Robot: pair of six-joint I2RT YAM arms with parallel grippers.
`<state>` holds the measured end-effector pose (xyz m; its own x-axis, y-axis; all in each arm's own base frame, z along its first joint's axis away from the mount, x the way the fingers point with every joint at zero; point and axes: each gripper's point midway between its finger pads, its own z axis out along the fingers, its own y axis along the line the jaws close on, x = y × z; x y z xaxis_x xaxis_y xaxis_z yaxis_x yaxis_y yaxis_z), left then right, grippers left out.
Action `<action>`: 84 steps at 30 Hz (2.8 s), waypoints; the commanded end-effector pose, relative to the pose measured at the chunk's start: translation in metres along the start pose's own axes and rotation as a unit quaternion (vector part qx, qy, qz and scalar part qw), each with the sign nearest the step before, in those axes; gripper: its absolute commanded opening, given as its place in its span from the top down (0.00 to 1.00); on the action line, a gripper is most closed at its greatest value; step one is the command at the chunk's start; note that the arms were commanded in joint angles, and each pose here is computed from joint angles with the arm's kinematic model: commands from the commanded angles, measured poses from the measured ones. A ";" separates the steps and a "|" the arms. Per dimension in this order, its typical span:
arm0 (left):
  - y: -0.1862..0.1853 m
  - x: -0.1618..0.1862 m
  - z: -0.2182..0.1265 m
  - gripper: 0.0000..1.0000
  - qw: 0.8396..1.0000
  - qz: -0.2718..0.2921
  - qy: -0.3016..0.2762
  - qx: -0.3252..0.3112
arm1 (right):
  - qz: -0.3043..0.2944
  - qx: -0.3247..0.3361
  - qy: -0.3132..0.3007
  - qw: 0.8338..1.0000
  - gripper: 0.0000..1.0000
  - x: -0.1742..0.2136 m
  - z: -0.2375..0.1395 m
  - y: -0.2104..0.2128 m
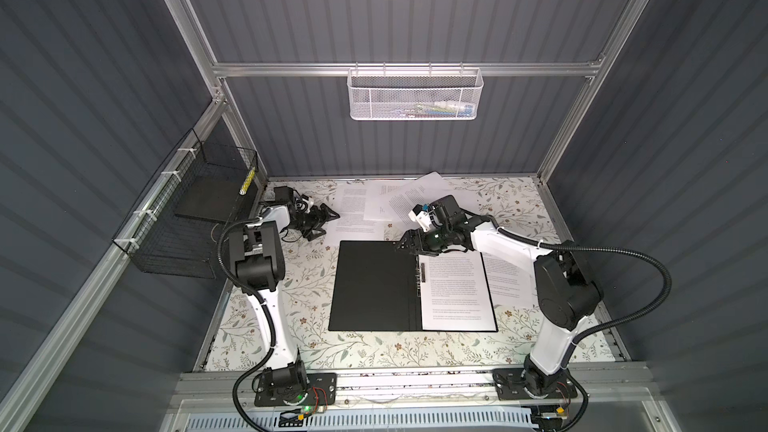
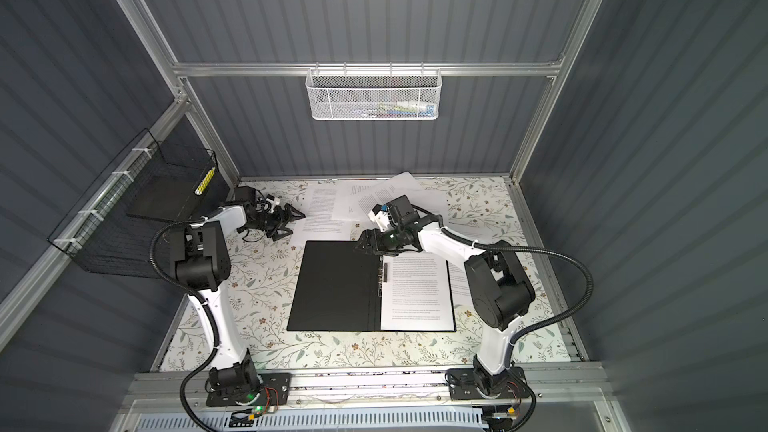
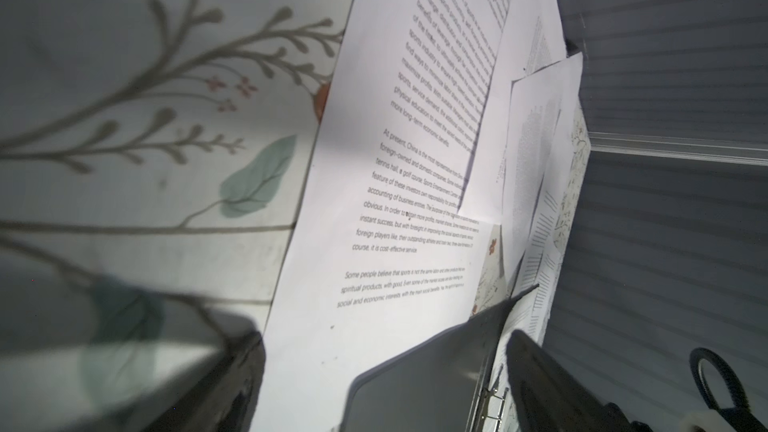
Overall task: Put the files into the folder
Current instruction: 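Raise the right gripper off the folder while the left gripper draws back, then move both grippers toward the paper pile beyond the folder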
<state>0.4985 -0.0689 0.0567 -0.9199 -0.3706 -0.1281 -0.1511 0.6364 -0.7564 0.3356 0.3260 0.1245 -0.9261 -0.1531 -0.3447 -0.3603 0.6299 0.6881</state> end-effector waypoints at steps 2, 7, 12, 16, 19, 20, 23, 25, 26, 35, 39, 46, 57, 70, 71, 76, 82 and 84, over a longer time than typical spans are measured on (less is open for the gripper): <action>0.004 0.027 0.041 0.09 0.997 -0.035 0.063 0.003 | 0.015 -0.008 0.011 1.000 0.16 0.004 0.007 -0.006; -0.017 0.021 0.054 0.09 0.997 -0.029 0.058 0.050 | 0.018 -0.008 0.012 1.000 0.16 0.003 0.007 -0.006; -0.040 0.013 0.059 0.09 0.994 -0.018 0.055 0.093 | 0.023 -0.013 0.012 1.000 0.16 0.001 0.010 -0.006; -0.055 0.008 0.064 0.09 0.991 -0.019 0.052 0.125 | 0.026 -0.014 0.010 1.000 0.16 0.000 0.011 -0.006; -0.065 0.005 0.065 0.09 0.989 -0.012 0.045 0.138 | 0.034 0.009 0.005 0.999 0.16 -0.005 0.011 -0.016; -0.069 0.004 0.066 0.09 0.989 -0.009 0.046 0.141 | 0.038 0.015 0.005 0.999 0.15 -0.008 0.012 -0.020; -0.071 0.002 0.067 0.11 0.991 -0.011 0.043 0.125 | 0.056 0.032 -0.002 0.998 0.14 -0.021 0.016 -0.031; -0.064 -0.001 0.058 0.11 0.997 0.002 0.025 0.072 | 0.063 0.042 -0.003 0.997 0.13 -0.032 0.023 -0.035; -0.058 -0.003 0.052 0.11 0.999 0.001 0.011 0.032 | 0.068 0.044 -0.003 0.997 0.13 -0.038 0.026 -0.036; -0.100 0.035 0.058 0.10 0.998 0.059 0.037 -0.011 | 0.101 0.050 -0.026 0.993 0.01 -0.083 0.046 -0.052; -0.113 0.047 0.083 0.08 0.997 0.055 0.055 0.011 | 0.103 0.039 -0.027 0.994 0.01 -0.097 0.055 -0.056; -0.113 0.050 0.113 0.08 0.996 0.046 0.072 0.016 | 0.122 0.029 -0.043 0.991 0.01 -0.118 0.061 -0.073; -0.050 0.066 0.104 0.08 0.993 0.012 0.091 -0.077 | 0.171 0.062 -0.063 0.981 0.01 -0.135 0.067 -0.114; 0.005 0.063 0.057 0.08 0.989 -0.045 0.079 -0.113 | 0.208 0.196 -0.122 0.950 0.01 -0.143 0.038 -0.159; 0.011 0.061 0.052 0.08 0.989 -0.049 0.073 -0.120 | 0.207 0.196 -0.125 0.950 0.01 -0.144 0.037 -0.158; 0.043 0.046 0.033 0.08 0.984 -0.106 0.043 -0.136 | 0.196 0.188 -0.122 0.955 0.01 -0.144 0.036 -0.149; 0.066 0.040 0.014 0.08 0.976 -0.111 0.026 -0.187 | 0.130 0.169 -0.124 0.969 0.01 -0.147 0.034 -0.115; 0.071 0.041 0.010 0.08 0.973 -0.110 0.022 -0.202 | 0.102 0.152 -0.115 0.976 0.01 -0.145 0.042 -0.095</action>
<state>0.4980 -0.0730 0.0511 -0.8805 -0.4686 -0.0723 -0.3115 0.6866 -0.6569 0.5217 0.2954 0.0541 -0.9175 0.2450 -0.3135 0.0368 0.8369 0.5462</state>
